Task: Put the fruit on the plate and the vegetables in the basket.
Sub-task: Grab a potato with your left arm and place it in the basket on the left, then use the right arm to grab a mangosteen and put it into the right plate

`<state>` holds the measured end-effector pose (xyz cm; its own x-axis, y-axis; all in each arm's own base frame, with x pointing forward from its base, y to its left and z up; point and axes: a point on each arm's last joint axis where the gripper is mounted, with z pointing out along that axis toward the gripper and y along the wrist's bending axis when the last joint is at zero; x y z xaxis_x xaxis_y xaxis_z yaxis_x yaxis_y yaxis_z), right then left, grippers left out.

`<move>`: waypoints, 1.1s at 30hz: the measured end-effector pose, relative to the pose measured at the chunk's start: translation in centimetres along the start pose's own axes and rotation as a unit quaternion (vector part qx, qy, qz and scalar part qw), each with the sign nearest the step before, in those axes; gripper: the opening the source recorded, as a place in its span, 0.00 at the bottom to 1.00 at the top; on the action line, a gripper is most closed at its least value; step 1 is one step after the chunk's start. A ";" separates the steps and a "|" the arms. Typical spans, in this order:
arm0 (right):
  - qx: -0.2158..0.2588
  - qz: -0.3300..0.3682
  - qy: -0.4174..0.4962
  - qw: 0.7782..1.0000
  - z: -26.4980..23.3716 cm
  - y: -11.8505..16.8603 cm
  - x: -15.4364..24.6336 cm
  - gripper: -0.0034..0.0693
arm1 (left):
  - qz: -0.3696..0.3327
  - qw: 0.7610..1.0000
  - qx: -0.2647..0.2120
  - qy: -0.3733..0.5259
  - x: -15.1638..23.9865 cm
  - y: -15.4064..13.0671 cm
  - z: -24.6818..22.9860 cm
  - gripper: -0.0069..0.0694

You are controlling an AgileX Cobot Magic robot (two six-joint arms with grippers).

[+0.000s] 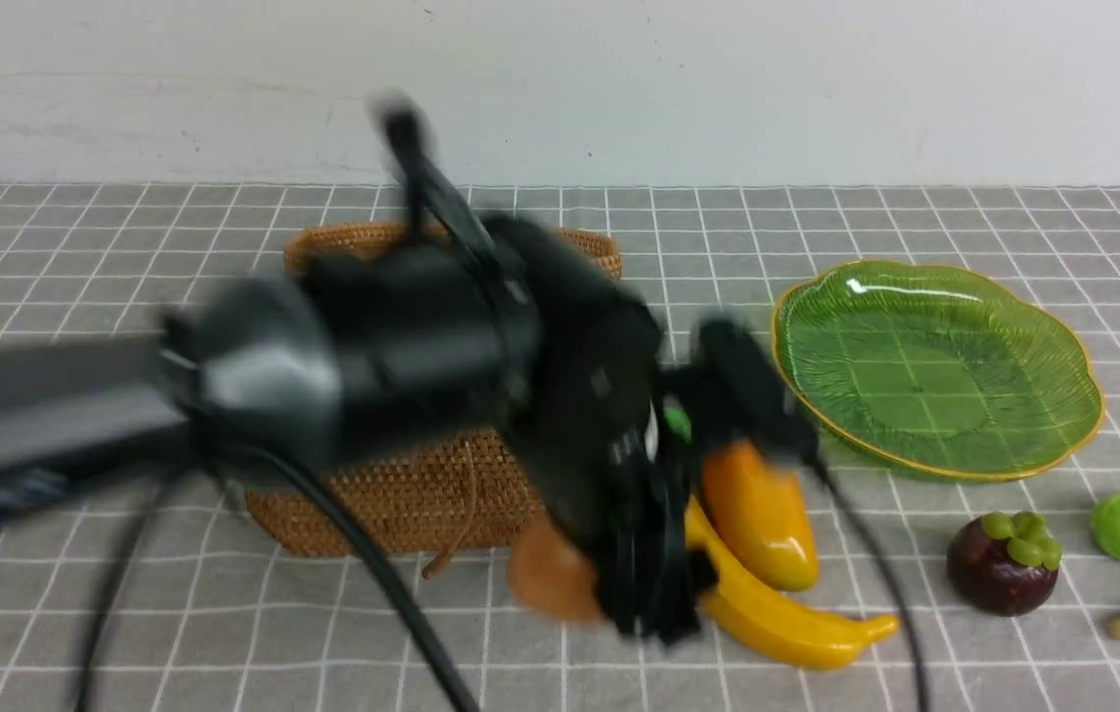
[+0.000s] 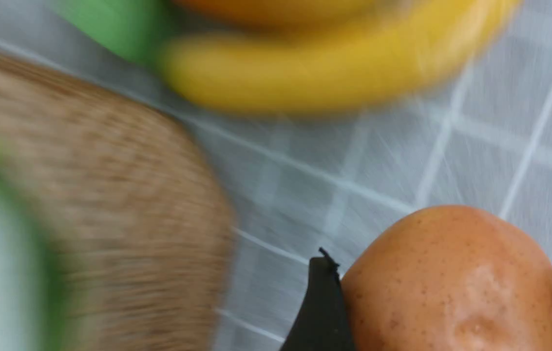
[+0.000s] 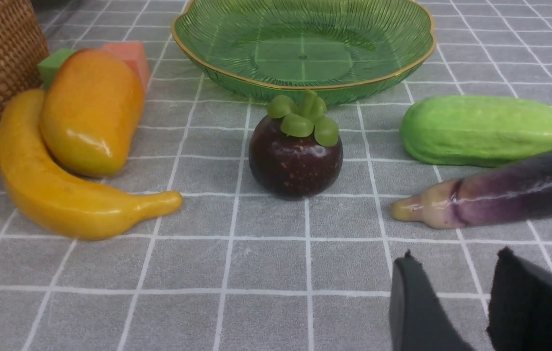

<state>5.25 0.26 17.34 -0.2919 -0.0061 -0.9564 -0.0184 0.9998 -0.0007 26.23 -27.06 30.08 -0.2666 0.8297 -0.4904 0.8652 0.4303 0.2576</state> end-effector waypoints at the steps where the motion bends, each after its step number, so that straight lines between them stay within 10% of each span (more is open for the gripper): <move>1: 0.000 0.000 0.000 1.000 0.0 0.0 0.0 0.38 | -0.010 0.999 -0.018 -0.029 -0.4 1.1 -2.0 0.82; 7: 0.000 0.000 0.000 1.000 0.0 0.0 0.0 0.38 | -0.095 0.977 -0.132 -0.137 1.0 8.5 -8.5 0.82; 14: 0.000 0.000 0.000 1.000 0.0 0.0 0.0 0.38 | -0.210 0.962 -0.156 -0.071 5.1 14.0 -4.2 0.82; 22: 0.000 0.000 0.000 1.000 0.0 0.0 0.0 0.38 | -0.223 0.964 -0.142 -0.032 6.1 14.7 0.7 0.83; 27: 0.000 0.000 0.000 1.000 0.0 0.0 0.0 0.38 | -0.226 0.963 -0.142 -0.034 6.0 14.6 0.1 0.96; 33: 0.000 0.000 0.000 1.000 0.0 0.0 0.0 0.38 | -0.233 0.962 -0.139 -0.021 6.2 13.7 -4.2 0.89</move>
<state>5.25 0.26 17.34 -0.2919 -0.0061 -0.9564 -0.0184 0.9998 -0.0007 34.62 -14.54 34.00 -0.5761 0.5108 -0.6381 0.5066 0.8358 0.2118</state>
